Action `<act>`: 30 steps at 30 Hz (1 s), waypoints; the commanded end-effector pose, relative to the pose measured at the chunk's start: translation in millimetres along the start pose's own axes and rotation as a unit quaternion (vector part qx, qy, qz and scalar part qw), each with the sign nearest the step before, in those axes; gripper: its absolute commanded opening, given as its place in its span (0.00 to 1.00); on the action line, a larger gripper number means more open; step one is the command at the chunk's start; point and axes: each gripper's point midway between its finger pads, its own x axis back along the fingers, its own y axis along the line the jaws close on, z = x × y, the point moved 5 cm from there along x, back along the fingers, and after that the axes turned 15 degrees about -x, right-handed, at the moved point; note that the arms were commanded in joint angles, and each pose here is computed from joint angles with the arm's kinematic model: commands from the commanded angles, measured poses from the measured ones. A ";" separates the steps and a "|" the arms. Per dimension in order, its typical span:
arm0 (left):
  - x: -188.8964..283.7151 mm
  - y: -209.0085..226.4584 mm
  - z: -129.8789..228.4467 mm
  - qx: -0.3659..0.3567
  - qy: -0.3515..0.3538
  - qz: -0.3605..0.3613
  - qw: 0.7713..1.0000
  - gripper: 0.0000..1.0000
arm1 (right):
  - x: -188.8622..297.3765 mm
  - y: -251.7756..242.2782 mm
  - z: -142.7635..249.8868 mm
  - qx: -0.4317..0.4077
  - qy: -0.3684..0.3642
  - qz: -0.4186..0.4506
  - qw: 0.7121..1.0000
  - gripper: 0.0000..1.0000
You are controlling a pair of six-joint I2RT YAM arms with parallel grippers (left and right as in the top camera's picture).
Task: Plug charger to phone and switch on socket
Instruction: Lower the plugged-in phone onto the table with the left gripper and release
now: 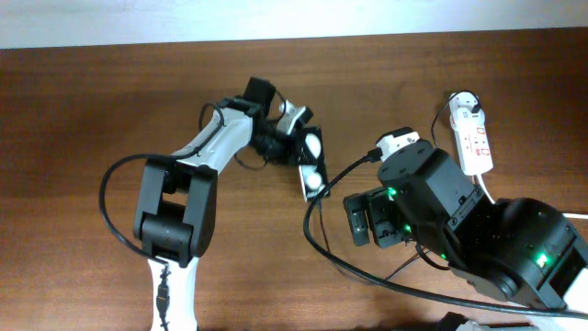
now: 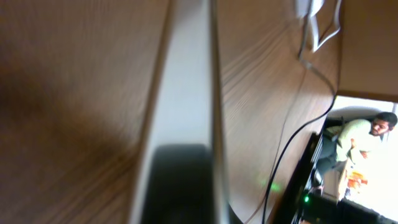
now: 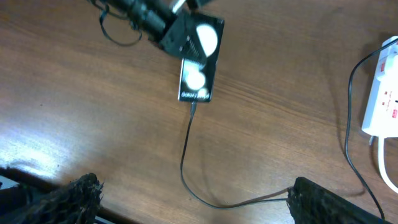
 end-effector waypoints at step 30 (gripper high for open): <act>-14.1 20.0 1.0 0.013 0.052 -0.004 0.999 0.25 | -1.1 -4.6 -4.5 -0.006 -0.015 0.020 1.000 0.99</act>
